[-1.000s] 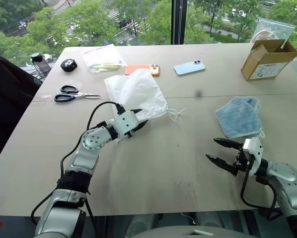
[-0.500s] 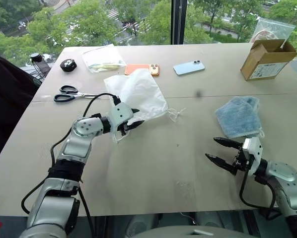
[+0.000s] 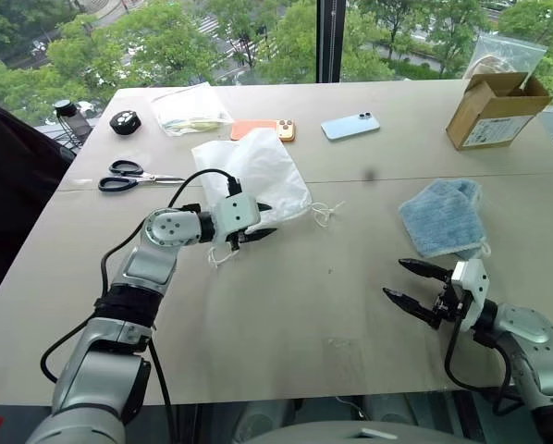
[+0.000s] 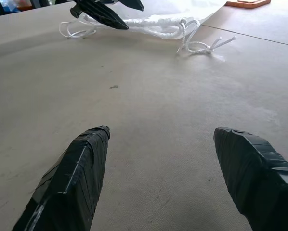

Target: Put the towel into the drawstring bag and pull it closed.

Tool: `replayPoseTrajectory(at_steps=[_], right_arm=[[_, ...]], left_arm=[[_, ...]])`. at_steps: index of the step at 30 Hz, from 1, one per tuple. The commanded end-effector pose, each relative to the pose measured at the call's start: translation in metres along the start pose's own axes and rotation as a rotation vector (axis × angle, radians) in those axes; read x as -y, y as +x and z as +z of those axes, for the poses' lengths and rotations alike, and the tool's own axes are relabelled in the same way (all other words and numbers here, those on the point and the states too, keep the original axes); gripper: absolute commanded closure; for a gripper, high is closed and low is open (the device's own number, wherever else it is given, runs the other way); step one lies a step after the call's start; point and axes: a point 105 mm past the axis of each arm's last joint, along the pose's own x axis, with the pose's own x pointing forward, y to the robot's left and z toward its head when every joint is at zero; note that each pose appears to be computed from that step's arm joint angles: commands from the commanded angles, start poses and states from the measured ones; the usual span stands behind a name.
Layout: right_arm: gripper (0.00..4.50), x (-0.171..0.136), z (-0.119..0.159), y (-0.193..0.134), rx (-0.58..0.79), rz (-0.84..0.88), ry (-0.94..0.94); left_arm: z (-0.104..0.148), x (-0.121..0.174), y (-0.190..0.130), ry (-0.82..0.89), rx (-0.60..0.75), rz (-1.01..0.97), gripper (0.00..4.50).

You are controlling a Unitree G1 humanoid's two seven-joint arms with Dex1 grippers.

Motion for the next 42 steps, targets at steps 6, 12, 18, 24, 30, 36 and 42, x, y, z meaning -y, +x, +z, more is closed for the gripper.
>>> replayPoseTrajectory(at_steps=[6,12,18,24,30,36,42], right_arm=[[0.79,0.001,0.012,0.001,0.033,0.002,-0.047],[0.79,0.001,0.011,0.001,0.031,0.006,-0.047],[0.79,0.001,0.011,0.001,0.03,0.006,-0.045],[0.79,0.0,0.011,0.0,0.028,0.001,-0.045],[0.79,-0.001,0.011,-0.001,0.026,-0.001,-0.045],[0.79,0.0,0.013,-0.002,0.026,0.001,-0.047],[0.79,0.002,0.017,-0.001,0.039,0.001,-0.049]], left_arm=[[0.004,-0.021,-0.009,0.094,0.003,0.078,2.21],[0.009,-0.028,-0.01,0.115,0.022,0.132,2.21],[0.013,-0.037,-0.011,0.171,0.022,0.202,2.21],[0.005,-0.039,-0.011,0.251,-0.037,0.251,2.21],[-0.001,-0.035,-0.01,0.243,-0.049,0.287,2.21],[-0.003,-0.036,-0.011,0.198,-0.034,0.316,3.87],[0.004,-0.043,-0.012,0.185,-0.006,0.346,4.42]])
